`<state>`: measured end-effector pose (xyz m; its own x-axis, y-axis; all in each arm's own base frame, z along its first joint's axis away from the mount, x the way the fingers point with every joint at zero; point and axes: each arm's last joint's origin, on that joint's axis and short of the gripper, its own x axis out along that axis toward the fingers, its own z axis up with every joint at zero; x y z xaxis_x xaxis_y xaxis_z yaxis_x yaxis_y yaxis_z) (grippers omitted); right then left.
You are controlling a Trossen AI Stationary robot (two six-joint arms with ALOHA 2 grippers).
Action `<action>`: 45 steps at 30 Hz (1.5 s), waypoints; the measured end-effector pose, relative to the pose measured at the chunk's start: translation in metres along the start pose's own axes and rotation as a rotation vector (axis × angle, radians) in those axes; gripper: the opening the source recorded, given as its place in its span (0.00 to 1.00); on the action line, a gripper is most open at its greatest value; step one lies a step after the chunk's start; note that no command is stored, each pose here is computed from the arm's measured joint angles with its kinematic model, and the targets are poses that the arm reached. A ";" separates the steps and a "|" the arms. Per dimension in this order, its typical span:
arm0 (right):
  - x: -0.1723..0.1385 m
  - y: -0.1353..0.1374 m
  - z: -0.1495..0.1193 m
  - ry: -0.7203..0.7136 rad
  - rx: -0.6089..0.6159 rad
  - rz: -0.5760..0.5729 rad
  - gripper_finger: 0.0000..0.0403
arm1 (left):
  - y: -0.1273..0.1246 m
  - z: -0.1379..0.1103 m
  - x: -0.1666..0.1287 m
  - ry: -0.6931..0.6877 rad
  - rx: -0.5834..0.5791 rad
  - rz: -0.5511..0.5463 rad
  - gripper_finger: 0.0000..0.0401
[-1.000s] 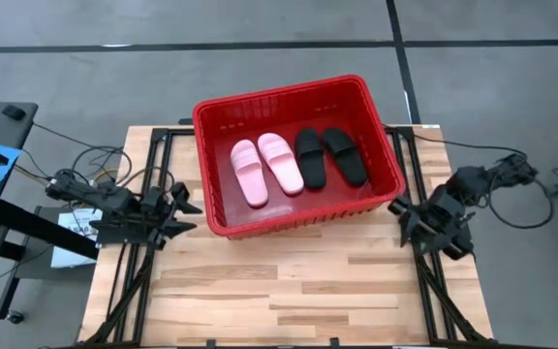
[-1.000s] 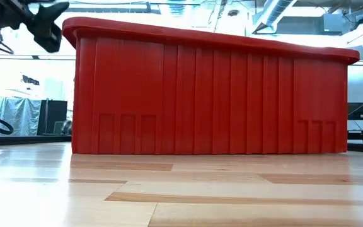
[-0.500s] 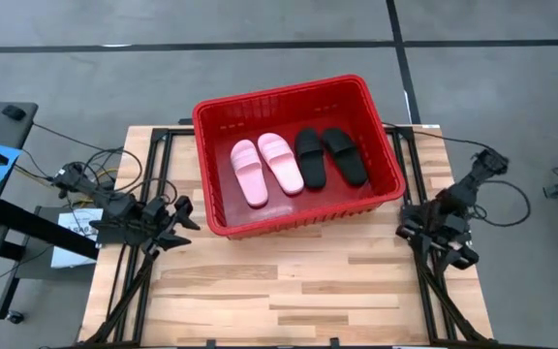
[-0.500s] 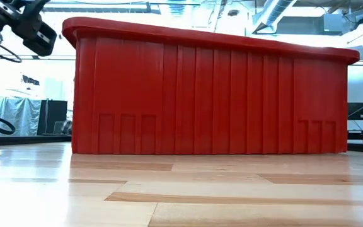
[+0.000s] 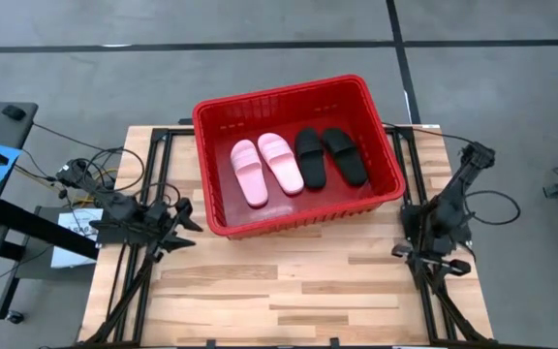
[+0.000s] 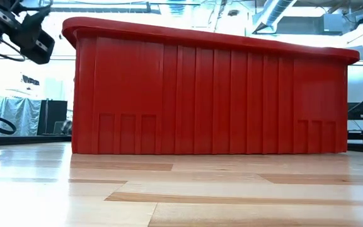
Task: Pick and place slides into bin
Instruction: Return to Home Position
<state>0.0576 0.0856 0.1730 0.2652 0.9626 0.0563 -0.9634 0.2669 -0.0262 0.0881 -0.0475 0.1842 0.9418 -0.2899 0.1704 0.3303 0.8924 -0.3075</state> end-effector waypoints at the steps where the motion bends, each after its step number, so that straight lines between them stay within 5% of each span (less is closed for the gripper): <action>1: 0.000 0.000 -0.003 0.026 0.012 0.004 0.41 | 0.001 -0.001 0.000 0.008 0.001 0.020 0.49; 13: 0.000 0.001 -0.011 0.104 0.049 0.006 0.41 | 0.006 -0.016 -0.001 0.153 0.045 0.077 0.49; 45: 0.000 0.001 -0.011 0.105 0.049 0.006 0.42 | 0.006 -0.016 -0.002 0.175 0.078 0.077 0.49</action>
<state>0.0572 0.0860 0.1617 0.2596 0.9645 -0.0484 -0.9651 0.2609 0.0232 0.0895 -0.0473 0.1673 0.9629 -0.2693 -0.0177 0.2575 0.9364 -0.2385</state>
